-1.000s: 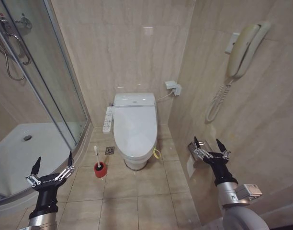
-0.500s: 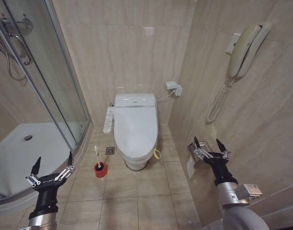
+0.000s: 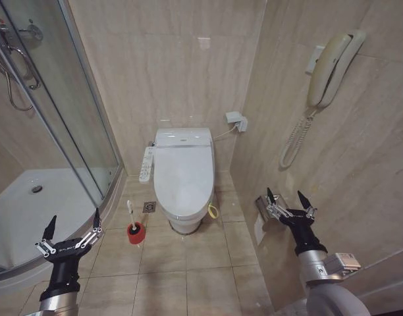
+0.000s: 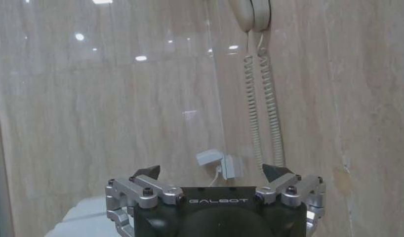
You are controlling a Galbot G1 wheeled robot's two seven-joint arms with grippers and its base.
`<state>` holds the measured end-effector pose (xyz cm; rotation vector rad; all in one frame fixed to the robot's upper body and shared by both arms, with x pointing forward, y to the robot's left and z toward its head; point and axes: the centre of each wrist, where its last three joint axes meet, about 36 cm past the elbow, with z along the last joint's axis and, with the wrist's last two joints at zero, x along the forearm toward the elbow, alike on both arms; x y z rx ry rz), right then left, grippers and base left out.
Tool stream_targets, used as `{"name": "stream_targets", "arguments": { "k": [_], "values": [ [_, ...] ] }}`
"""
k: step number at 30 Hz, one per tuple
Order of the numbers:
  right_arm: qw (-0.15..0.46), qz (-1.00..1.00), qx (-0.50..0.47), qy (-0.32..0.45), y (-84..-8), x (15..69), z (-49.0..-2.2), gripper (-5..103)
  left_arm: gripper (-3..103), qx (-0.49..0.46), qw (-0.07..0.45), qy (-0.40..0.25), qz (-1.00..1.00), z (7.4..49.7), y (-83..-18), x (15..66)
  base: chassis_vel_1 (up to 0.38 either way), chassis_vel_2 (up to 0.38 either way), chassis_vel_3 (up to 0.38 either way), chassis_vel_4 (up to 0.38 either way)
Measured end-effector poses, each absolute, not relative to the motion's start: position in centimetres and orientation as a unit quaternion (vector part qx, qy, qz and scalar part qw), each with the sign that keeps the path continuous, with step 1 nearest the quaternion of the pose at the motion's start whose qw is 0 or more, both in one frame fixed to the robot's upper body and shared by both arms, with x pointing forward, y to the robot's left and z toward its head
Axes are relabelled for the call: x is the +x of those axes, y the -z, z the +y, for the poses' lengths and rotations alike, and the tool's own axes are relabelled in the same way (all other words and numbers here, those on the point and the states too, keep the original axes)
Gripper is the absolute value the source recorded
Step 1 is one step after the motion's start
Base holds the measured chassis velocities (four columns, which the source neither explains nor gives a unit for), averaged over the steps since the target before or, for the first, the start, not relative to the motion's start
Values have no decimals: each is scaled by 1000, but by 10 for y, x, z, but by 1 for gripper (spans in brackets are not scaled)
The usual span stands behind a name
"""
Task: Open the toilet lid, clean the toilet bowl with a toilet brush, close the toilet lid, and flush.
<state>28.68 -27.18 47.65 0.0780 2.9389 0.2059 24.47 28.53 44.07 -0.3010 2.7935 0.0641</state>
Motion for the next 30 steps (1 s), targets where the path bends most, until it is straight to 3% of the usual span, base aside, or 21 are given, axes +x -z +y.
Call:
{"name": "stream_targets", "arguments": {
  "k": [30],
  "values": [
    [97, 992, 26, -70, -476, 287, -272, 100, 100, -106, 165, -22, 980, 285, -441, 245, 32, 30, -28, -34]
  ]
}}
